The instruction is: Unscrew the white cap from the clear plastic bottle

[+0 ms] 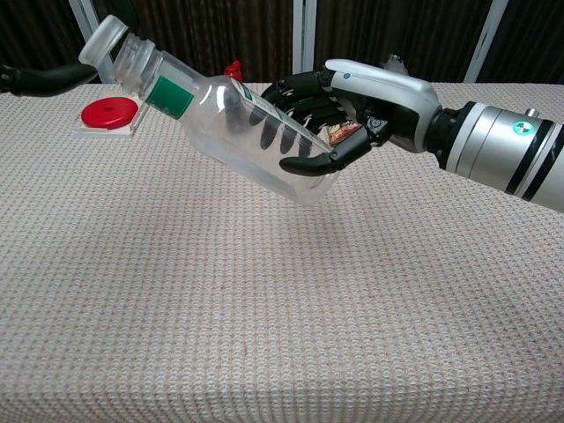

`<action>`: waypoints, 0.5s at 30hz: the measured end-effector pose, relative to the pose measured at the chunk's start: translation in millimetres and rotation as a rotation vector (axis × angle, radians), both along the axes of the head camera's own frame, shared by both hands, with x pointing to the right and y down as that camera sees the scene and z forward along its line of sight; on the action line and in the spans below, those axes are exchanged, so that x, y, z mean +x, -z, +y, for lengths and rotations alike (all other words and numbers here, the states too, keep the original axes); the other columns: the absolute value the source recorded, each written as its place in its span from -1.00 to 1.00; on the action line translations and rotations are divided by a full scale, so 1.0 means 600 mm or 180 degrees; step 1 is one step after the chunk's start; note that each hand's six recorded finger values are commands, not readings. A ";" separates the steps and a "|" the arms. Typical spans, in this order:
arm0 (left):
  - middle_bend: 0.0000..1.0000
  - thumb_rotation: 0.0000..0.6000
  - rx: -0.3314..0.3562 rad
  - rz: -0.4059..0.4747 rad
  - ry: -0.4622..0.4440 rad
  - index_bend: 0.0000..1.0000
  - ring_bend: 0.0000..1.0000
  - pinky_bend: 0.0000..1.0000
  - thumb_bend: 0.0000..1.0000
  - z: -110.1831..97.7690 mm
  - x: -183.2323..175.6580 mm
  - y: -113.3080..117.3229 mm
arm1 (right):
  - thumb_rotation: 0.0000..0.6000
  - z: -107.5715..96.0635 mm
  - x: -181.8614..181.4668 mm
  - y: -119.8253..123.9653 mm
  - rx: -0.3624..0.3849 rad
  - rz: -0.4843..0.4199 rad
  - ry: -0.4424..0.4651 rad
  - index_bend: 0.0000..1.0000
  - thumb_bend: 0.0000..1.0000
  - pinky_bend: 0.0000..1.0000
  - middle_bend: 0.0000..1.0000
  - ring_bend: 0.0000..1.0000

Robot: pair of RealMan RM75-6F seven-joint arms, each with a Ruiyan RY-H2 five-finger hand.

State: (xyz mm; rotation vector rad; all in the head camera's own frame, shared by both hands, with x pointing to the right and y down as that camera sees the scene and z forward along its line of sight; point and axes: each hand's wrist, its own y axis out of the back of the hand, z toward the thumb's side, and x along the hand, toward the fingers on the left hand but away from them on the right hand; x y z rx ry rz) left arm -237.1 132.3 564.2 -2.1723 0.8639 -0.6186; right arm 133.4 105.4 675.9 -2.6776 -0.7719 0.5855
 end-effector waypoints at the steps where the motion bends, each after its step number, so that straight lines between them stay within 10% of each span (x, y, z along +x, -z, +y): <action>1: -0.72 1.00 0.0004 -0.0001 0.0010 -0.06 -0.94 -0.94 -0.27 -0.001 -0.001 0.000 | 1.00 0.000 0.001 0.000 0.0001 0.0000 -0.0005 0.20 0.17 0.01 0.06 -0.24; 15: -0.72 1.00 -0.0092 -0.0787 0.0420 -0.07 -0.94 -0.96 -0.26 -0.015 -0.096 -0.061 | 1.00 -0.029 0.064 0.003 0.0492 0.0774 0.0173 0.21 0.16 0.01 0.05 -0.24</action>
